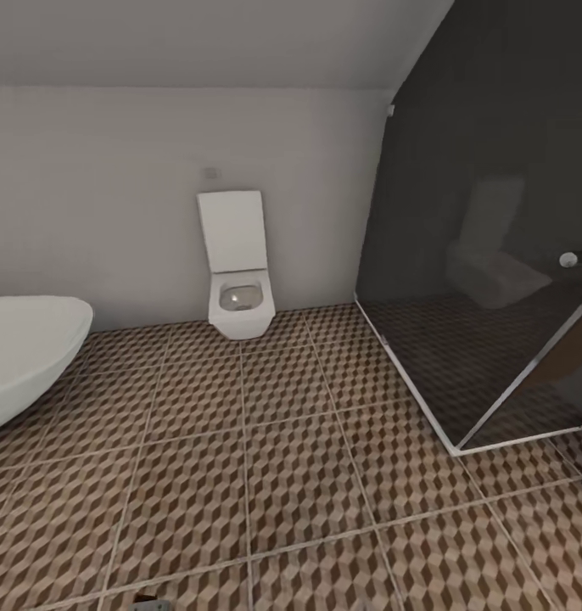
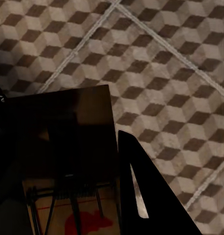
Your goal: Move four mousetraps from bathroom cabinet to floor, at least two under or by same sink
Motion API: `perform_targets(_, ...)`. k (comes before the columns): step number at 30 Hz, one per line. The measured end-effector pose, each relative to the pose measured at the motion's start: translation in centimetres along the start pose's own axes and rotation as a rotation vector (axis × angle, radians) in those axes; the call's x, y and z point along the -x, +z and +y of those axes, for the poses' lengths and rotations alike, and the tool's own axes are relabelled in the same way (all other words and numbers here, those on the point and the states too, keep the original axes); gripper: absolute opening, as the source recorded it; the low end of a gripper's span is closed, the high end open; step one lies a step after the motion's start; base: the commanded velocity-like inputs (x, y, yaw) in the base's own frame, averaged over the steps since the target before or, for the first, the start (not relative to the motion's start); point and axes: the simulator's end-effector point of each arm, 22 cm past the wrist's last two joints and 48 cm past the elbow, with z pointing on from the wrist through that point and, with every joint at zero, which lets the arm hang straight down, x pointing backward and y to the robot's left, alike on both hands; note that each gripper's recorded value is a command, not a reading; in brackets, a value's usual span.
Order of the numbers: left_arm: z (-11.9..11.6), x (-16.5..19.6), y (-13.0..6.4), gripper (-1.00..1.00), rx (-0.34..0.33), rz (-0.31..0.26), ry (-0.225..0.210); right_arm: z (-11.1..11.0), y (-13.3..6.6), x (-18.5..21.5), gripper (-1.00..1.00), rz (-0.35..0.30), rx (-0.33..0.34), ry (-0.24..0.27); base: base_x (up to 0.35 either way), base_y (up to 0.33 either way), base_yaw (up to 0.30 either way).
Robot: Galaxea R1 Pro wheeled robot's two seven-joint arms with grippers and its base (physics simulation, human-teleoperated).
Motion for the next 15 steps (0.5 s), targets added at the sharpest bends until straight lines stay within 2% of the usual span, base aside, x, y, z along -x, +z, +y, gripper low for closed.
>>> perform_targets(15,0.01,-0.01,0.0,-1.0,0.0,0.0,0.0,0.01,0.0,0.0,-1.0,0.0,0.0,0.0,0.311,0.0,0.278)
